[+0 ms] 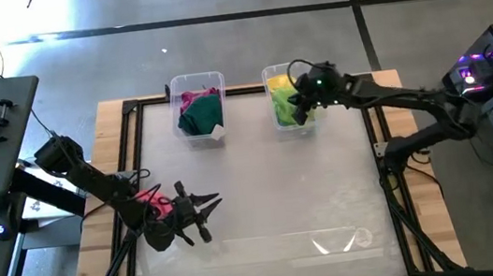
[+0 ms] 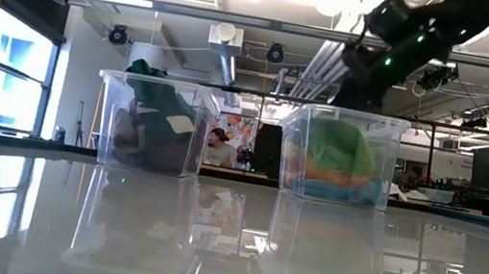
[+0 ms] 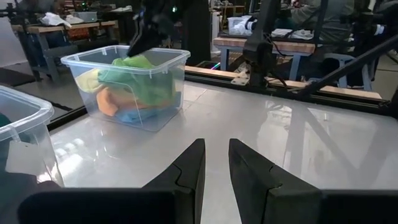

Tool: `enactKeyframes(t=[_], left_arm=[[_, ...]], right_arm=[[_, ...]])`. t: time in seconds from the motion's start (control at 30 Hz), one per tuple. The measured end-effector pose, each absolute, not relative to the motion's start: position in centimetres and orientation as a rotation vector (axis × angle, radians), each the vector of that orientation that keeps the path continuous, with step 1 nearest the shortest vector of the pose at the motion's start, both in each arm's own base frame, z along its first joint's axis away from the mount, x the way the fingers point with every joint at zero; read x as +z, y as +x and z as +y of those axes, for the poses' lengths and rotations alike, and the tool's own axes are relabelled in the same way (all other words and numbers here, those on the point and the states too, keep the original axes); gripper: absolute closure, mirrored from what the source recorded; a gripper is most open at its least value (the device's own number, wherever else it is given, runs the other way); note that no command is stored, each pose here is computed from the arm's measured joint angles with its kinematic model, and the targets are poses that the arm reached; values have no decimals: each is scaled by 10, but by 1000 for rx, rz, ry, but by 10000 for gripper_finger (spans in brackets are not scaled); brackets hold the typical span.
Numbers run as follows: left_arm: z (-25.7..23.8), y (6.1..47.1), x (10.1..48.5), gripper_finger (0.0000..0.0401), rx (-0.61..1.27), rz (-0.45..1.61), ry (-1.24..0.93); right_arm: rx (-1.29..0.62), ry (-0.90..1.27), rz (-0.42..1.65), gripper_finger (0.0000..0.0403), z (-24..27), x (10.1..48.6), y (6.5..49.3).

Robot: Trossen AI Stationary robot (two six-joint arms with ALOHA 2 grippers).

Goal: Sort towels by color in basket
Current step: Put the green microfiber cloth into the right transparent bin, then put the pink microfiber cloth into the right transparent bin

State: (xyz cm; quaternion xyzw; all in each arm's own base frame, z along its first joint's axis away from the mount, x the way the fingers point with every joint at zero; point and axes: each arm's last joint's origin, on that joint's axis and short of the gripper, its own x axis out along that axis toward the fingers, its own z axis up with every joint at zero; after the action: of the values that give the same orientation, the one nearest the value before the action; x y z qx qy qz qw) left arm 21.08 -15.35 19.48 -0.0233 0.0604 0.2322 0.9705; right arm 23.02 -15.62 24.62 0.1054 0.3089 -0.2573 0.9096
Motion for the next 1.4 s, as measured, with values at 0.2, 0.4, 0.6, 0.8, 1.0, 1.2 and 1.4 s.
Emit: enactKeyframes(t=[0.2,0.4,0.6,0.8,1.0,1.2,1.4], left_arm=[[-149,215,195,343,474,126,-55],[-145,218,194,343,465,134,-62],[-146,219,194,343,437,140,-68],[-146,218,194,343,435,141,-68],[-146,218,194,343,435,141,-68],[-147,218,194,343,432,142,-60],[-159,210,195,343,368,150,-35]], right_arm=[[-558,285,813,384,-178,220,242],[-590,289,989,395,-189,196,250],[-591,286,976,389,-191,197,253],[-597,266,910,326,-187,229,249],[-600,217,763,294,-172,274,237],[-477,129,698,306,-122,303,238],[-327,-28,664,319,-53,312,256]])
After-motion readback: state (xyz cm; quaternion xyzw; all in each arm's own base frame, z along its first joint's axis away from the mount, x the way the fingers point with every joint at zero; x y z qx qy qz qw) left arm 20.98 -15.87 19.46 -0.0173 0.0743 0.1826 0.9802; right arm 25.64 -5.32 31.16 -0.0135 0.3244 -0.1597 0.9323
